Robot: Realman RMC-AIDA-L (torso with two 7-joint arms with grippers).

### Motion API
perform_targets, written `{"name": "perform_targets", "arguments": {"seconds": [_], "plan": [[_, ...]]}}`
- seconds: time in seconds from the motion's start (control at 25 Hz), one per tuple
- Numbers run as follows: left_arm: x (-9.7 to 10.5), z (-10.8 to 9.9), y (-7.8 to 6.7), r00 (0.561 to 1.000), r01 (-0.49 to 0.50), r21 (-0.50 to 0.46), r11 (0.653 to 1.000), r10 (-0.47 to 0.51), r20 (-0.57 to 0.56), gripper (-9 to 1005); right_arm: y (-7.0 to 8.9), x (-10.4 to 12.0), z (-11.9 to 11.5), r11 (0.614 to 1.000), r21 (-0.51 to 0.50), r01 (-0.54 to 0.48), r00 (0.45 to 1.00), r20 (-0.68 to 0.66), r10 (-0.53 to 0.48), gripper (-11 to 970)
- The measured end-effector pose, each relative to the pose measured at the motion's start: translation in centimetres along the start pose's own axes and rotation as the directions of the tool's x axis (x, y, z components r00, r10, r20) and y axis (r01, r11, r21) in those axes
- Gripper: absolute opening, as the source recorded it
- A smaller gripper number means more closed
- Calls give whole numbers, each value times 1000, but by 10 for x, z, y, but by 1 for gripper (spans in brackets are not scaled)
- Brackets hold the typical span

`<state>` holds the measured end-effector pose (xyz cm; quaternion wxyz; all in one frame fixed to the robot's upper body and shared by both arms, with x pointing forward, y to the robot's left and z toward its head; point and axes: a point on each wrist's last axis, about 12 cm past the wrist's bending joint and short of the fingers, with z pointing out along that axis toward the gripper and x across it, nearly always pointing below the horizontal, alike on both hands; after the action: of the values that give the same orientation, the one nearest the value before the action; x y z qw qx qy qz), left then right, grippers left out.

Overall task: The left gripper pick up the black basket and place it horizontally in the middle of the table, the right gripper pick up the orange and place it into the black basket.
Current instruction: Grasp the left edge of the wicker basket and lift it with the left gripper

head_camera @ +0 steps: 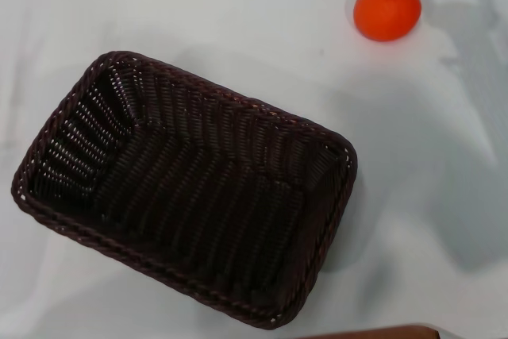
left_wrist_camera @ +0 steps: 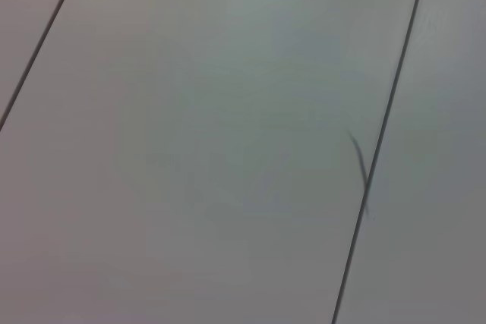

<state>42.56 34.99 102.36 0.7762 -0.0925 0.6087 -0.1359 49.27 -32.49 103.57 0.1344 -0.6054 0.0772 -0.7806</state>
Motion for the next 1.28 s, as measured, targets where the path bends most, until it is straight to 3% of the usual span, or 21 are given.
{"name": "perform_targets", "arguments": {"seconds": [0.36,0.52,0.64,0.8,1.0,1.2,1.28], "plan": [[-1,0,0,1000,-4,7,1000,4,3,875,1,0,-4,1000,-6,-7,1000,-3,7,942],[-2,4,-4,1000,0,79,997,1,-16,875,1,0,-4,1000,-6,-8,1000,-4,8,942],[-13,11,0,998,44,177,983,-35,-53,875,1,1,-4,1000,-6,-10,1000,-7,10,942],[-53,27,15,972,177,333,926,-110,-210,875,1,2,-4,1000,-5,-11,1000,-14,11,942],[-106,55,21,858,314,380,870,-89,-506,874,2,2,-4,1000,-10,-10,1000,-16,9,942],[-142,80,1,706,276,350,895,58,-706,874,3,3,-3,1000,-12,-10,1000,-22,10,942],[-150,91,-11,603,263,316,912,100,-791,873,3,3,-4,1000,-13,-10,1000,-22,10,942]]}}
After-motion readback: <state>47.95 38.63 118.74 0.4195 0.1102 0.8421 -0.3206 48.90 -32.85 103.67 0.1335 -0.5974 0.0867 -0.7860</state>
